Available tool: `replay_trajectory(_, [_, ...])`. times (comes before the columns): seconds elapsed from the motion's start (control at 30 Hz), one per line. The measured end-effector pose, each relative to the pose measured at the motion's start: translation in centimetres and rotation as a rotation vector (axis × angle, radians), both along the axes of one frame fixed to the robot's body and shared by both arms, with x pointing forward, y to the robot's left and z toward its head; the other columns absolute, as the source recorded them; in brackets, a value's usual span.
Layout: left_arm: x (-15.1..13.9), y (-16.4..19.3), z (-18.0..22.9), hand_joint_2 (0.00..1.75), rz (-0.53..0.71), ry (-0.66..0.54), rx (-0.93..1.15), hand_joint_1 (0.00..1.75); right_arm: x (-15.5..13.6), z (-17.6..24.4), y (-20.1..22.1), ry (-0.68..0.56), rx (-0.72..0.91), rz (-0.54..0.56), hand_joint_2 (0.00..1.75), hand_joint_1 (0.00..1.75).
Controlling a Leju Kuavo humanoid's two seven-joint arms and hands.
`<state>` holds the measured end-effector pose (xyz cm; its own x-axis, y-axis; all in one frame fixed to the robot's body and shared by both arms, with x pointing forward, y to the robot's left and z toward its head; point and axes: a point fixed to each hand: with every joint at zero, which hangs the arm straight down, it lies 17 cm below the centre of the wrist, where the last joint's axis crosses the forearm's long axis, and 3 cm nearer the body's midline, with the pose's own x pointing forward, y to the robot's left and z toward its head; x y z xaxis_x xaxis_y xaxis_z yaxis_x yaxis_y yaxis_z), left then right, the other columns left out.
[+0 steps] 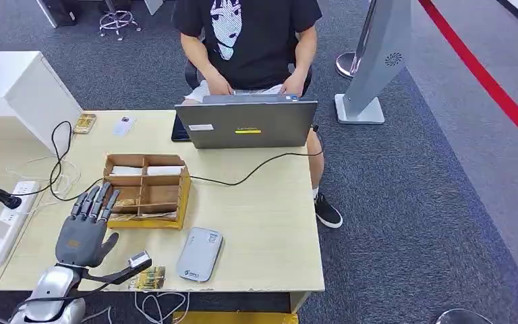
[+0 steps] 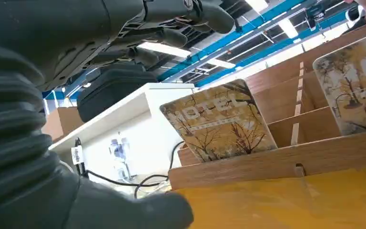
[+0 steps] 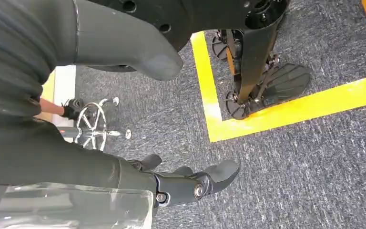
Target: Pass the card to the sensor for recognition and then transmit it.
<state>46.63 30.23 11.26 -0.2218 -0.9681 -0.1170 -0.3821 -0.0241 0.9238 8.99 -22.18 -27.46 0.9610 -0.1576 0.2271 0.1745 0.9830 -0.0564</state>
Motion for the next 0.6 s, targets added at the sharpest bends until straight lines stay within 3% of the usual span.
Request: replay_trajectory(0.6, [-0.16, -0.35, -0.06, 1.75, -0.024, 0.002, -0.003, 1.75, -0.01, 0.00, 0.01, 0.000, -0.001, 0.006, 1.75, 0.00])
